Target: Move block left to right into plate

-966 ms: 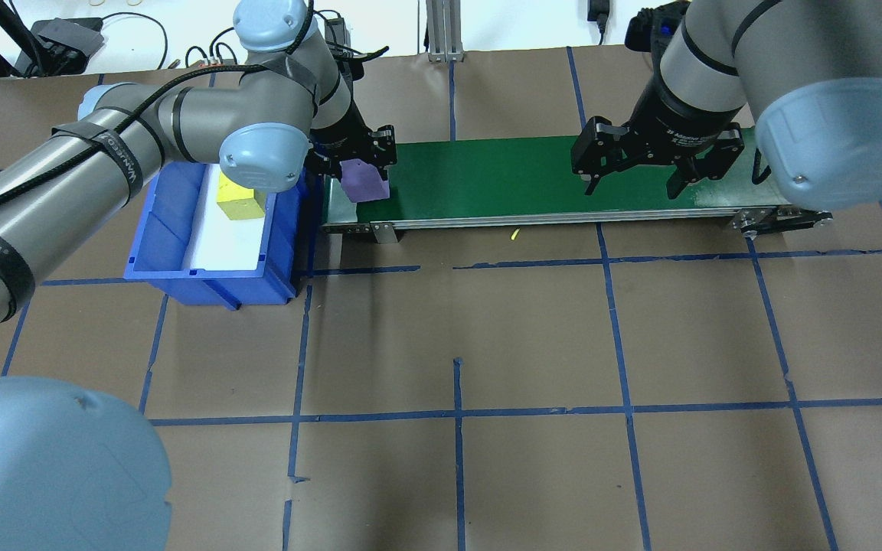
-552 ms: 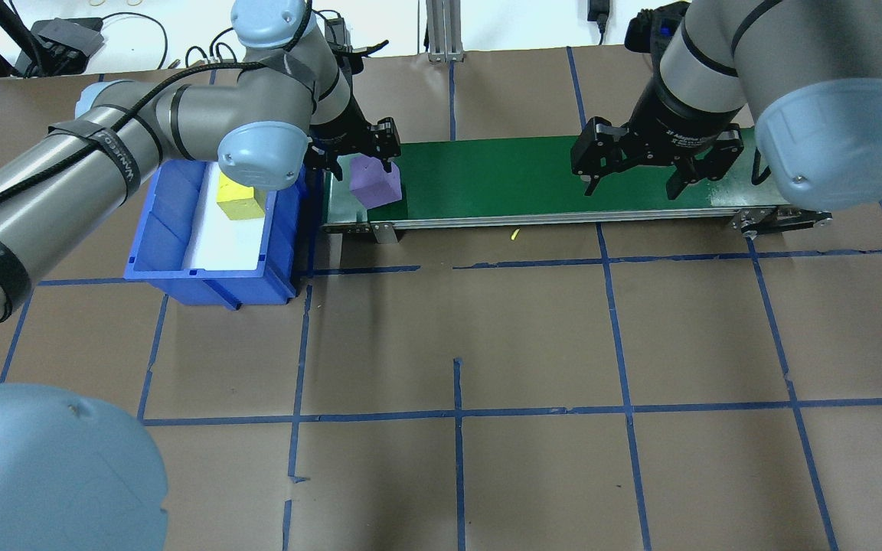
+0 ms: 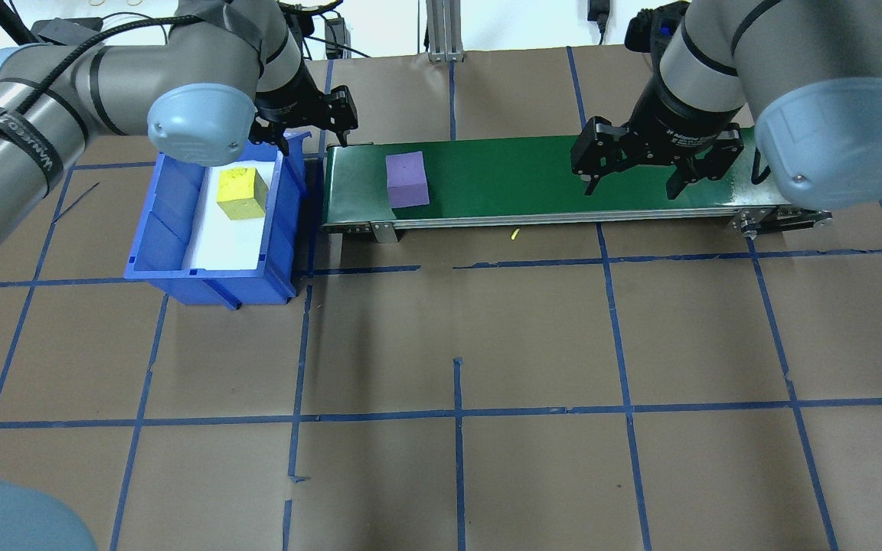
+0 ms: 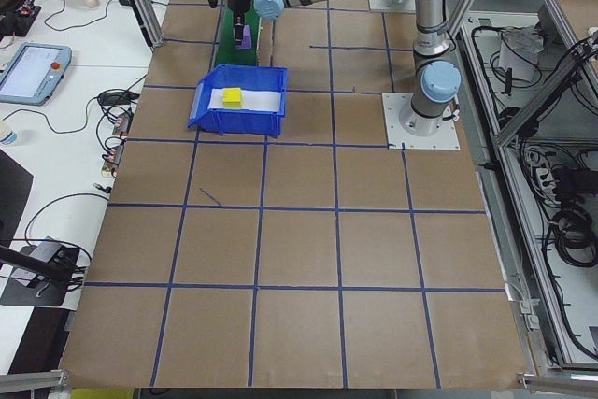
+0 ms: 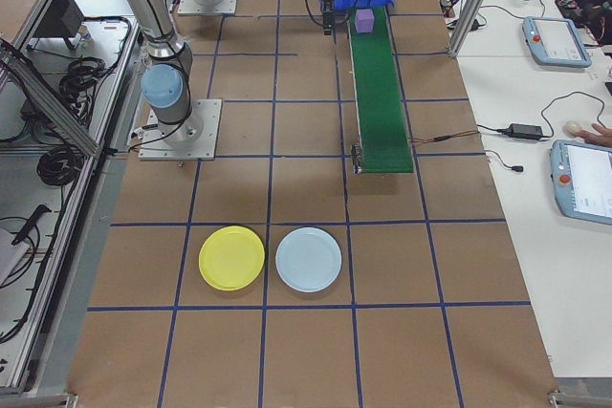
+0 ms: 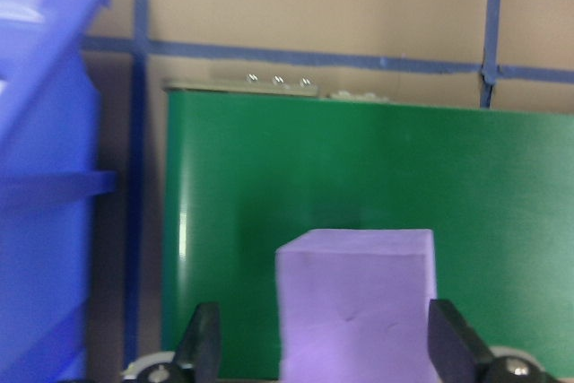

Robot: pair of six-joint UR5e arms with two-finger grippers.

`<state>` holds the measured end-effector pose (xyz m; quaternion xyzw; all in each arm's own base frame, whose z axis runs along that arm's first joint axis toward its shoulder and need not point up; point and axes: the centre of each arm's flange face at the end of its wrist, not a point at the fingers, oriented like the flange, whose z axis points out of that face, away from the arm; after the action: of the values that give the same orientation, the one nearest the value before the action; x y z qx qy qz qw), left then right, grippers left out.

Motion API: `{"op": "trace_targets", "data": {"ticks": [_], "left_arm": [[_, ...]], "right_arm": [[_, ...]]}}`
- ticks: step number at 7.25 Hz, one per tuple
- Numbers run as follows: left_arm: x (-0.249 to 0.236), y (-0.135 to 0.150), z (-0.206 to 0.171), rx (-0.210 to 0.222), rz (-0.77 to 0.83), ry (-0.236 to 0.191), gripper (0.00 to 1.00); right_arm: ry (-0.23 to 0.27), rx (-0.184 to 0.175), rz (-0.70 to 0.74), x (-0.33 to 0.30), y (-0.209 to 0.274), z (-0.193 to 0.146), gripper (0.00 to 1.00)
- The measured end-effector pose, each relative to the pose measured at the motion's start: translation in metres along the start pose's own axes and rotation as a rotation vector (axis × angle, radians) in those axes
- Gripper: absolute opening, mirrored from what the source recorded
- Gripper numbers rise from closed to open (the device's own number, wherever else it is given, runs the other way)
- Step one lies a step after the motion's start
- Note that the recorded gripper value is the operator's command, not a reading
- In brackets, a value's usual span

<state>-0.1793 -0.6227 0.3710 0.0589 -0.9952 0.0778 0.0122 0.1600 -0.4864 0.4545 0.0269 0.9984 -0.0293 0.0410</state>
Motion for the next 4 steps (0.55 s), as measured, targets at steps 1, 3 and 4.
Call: {"op": "trace_targets", "data": {"ticks": [1,3,4], "left_arm": [[-0.024,-0.009,-0.004,-0.005,-0.002,-0.006,0.88],[-0.085,-0.031,0.016,-0.034,0.026,-0.022,0.88],[-0.101,-0.038,0.035,-0.059,0.027,-0.027,0.88]], "right_arm": [[0.0,0.0,0.0,0.0,0.0,0.0,1.0],[0.0,0.0,0.0,0.0,0.0,0.0,1.0],[0.0,0.0,0.0,0.0,0.0,0.0,1.0]]}}
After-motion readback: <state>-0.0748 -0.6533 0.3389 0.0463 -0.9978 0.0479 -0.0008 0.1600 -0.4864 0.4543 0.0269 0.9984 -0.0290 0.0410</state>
